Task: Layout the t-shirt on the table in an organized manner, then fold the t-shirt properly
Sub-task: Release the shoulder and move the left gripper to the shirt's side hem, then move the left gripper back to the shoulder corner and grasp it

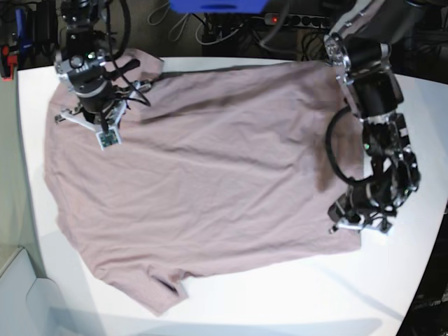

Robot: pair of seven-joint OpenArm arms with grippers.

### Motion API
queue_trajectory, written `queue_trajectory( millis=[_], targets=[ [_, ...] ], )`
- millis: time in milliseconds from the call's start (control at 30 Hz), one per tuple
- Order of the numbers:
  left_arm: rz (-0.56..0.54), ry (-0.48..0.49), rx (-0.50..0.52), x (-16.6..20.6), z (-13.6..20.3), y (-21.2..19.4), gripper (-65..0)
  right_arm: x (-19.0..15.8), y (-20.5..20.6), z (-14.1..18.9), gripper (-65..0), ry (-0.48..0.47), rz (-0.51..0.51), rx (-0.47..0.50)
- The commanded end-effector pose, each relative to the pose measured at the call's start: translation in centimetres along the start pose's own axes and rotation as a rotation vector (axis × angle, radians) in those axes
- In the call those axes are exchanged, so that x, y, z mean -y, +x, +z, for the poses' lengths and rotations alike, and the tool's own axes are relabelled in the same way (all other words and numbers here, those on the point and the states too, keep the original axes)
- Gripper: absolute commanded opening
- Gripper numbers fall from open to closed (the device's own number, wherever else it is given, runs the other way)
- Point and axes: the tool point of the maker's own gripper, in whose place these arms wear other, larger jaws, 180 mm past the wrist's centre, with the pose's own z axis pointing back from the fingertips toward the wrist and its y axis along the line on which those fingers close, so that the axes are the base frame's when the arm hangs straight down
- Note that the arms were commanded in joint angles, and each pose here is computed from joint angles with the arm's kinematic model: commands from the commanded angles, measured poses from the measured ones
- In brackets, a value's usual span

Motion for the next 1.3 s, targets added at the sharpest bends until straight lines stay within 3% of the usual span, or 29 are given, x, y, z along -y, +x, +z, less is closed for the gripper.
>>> queue_trajectory(
  millis=[0,200,367,467,667,933,1000,1133,1267],
  targets=[
    [-0.030,0.017,0.063,0.4,-0.1,2.4,-64.4,0.7,0.7,0.4,-65.0,-0.016,0.006,0.029],
    [-0.213,0.158,0.152,0.4,-3.6,5.4,-64.9,4.0,-1.3,1.0,-65.0,-0.102,-0.033,-0.014],
    [-0.271,0.272,0.155,-3.1,-5.7,5.1,-64.9,6.8,-2.5,1.6,-65.0,-0.177,-0.066,-0.038],
    [-0.322,0.313,0.214,-4.7,-5.9,5.5,-64.9,8.8,-3.3,2.2,-65.0,-0.231,-0.090,-0.055],
    [-0.425,0.340,0.296,-4.7,-5.5,7.0,-64.9,11.7,-4.7,3.3,-65.0,-0.314,-0.128,-0.082],
    [-0.437,0.292,0.419,-0.4,-4.2,12.4,-64.9,14.3,-8.0,5.4,-65.0,-0.397,-0.153,-0.152],
    [-0.426,0.287,0.396,0.5,-4.1,13.1,-64.9,14.6,-8.3,5.6,-65.0,-0.407,-0.157,-0.158],
    [-0.400,0.303,0.255,1.1,-3.3,12.5,-64.9,14.8,-8.4,5.7,-65.0,-0.411,-0.158,-0.161],
    [-0.411,0.340,0.147,-0.9,-2.3,8.9,-64.9,14.9,-8.2,5.6,-65.0,-0.413,-0.161,-0.155]
  ],
)
